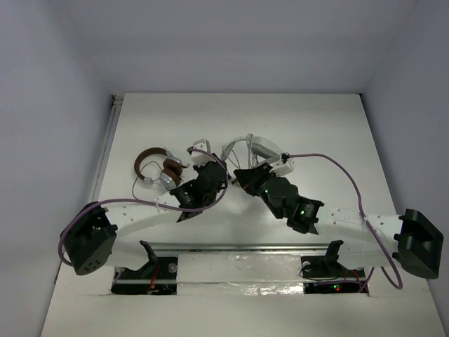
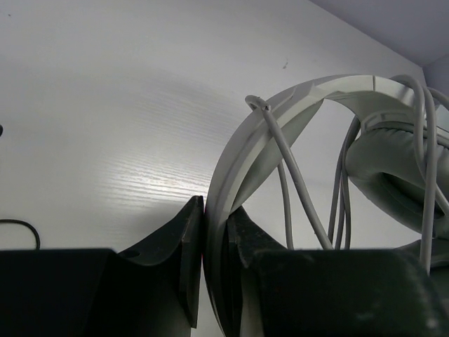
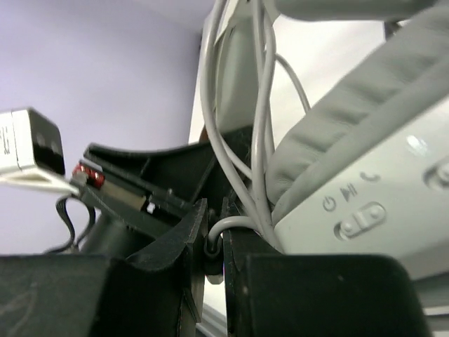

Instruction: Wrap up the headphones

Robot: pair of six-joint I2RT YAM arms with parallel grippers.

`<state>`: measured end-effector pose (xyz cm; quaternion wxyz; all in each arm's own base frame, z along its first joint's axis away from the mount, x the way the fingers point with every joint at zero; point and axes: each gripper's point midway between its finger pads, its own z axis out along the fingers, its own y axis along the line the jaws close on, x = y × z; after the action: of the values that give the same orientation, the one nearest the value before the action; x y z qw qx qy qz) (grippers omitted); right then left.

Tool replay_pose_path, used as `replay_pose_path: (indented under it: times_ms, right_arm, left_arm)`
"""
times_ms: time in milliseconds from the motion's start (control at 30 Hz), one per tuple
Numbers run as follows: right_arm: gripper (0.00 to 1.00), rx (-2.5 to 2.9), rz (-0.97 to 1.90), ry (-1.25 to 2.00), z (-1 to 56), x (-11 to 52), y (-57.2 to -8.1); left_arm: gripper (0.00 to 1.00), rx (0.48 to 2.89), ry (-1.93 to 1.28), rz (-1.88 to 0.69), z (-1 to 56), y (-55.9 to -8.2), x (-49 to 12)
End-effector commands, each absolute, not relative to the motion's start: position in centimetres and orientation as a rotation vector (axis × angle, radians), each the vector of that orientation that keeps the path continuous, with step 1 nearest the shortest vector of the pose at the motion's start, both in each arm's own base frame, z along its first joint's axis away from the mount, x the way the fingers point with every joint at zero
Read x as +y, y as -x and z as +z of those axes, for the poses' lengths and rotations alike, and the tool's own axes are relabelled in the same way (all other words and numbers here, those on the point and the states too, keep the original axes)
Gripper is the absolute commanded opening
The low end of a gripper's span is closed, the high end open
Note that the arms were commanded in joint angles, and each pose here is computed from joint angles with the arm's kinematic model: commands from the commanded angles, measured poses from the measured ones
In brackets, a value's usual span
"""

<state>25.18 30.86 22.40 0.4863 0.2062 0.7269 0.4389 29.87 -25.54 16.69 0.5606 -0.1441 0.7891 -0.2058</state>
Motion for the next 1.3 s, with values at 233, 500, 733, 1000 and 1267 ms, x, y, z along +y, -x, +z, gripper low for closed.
replay_pose_path:
  times_ms: [233, 500, 733, 1000, 1267]
  right_arm:
    - [0.03, 1.553, 0.839, -0.844, 23.6, 25.6, -29.5]
    - [0.14, 1.654, 0.695, -0.804, 20.9, 26.3, -30.1]
    - [0.30, 1.731, 0.661, -0.738, 19.7, 27.4, -30.1]
    - [0.37, 1.825, 0.616, -0.671, 18.2, 27.6, -29.3]
    - [0.42, 1.838, 0.640, -0.608, 20.6, 27.5, -28.7]
  left_arm:
    - [0.00, 1.864, 0.296, -0.682, 20.3, -27.7, -29.9]
    - [0.00, 1.893, 0.218, -0.594, 21.9, -28.5, -31.1]
    - [0.00, 1.953, 0.139, -0.576, 20.8, -29.3, -32.8]
    - [0.00, 1.990, 0.133, -0.619, 20.0, -31.7, -32.4]
    - [0.00, 2.018, 0.114, -0.621, 19.2, -33.5, -31.5]
